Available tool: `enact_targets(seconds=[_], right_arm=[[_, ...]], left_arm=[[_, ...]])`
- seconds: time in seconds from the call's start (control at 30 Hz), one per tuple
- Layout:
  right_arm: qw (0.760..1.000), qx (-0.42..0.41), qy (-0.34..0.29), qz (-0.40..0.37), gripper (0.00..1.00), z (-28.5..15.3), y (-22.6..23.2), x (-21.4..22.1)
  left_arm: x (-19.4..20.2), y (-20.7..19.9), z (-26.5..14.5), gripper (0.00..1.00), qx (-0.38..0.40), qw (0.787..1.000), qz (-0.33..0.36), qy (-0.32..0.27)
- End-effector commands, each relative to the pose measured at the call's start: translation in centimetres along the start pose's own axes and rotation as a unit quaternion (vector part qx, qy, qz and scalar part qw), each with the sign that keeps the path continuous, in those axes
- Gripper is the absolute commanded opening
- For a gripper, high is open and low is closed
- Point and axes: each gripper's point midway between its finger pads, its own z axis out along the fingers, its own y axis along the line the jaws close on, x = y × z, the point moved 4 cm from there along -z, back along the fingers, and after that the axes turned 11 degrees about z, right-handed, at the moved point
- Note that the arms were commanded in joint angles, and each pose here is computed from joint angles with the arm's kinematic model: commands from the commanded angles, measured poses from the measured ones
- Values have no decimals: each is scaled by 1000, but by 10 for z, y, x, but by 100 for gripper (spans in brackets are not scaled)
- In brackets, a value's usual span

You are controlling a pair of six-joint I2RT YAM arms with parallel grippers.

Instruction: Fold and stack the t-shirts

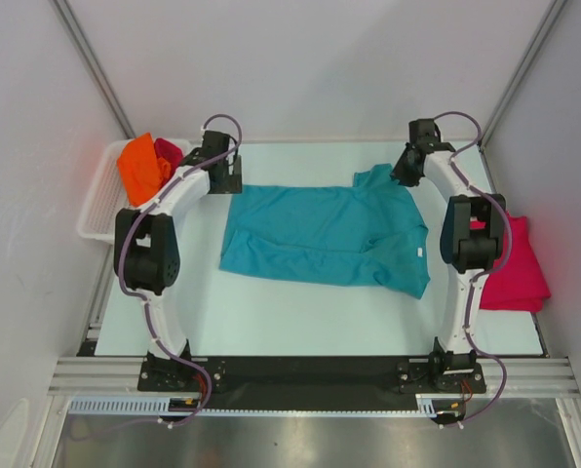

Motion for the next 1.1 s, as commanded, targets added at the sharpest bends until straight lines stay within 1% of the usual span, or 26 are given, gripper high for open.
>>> enact_targets(seconds=[0.0, 0.03, 0.1, 0.13, 0.2, 0.23, 0.27, 0.3, 0.33, 0.43, 0.47, 0.5, 0.57, 0.8, 1.07], right_arm=[[995, -95, -1, 33, 33, 1, 27, -24], [992, -116, 17, 41, 33, 2, 31, -24], [987, -141, 23, 71, 33, 9, 33, -32], [986, -149, 25, 73, 33, 11, 35, -34], [988, -140, 23, 66, 33, 19, 34, -36], [987, -146, 8, 64, 33, 15, 41, -48], [988, -139, 12, 62, 33, 17, 41, -48], [989, -131, 17, 60, 33, 28, 38, -45], [989, -137, 3, 57, 33, 25, 45, -55], [992, -116, -2, 50, 34, 40, 39, -57], [992, -116, -8, 48, 34, 39, 42, -61], [993, -102, -14, 56, 34, 47, 27, -70], [994, -96, -17, 55, 34, 50, 25, -73], [997, -57, -4, 56, 35, 74, -1, -63], [997, -53, 6, 64, 37, 89, -15, -62]], left_arm=[[-32, 0, 7, 100, -3, 996, 51, -76], [-34, 1, 7, 100, -6, 995, 56, -79], [-40, 1, 11, 100, -8, 994, 60, -89], [-43, 2, 12, 100, -10, 993, 74, -91], [-49, 2, 15, 99, -12, 991, 83, -100], [-48, 2, 18, 99, -13, 991, 87, -100], [-50, 1, 20, 100, -13, 991, 88, -101], [-51, 1, 21, 99, -13, 990, 90, -103], [-50, -1, 23, 100, -10, 991, 91, -102], [-52, -5, 26, 99, 0, 990, 88, -107], [-50, -7, 29, 99, 5, 990, 89, -106], [-50, -8, 30, 100, 7, 990, 89, -107], [-50, -11, 35, 100, 13, 990, 87, -107], [-47, -18, 50, 99, 23, 992, 87, -92], [-46, -16, 63, 99, 29, 994, 69, -76]])
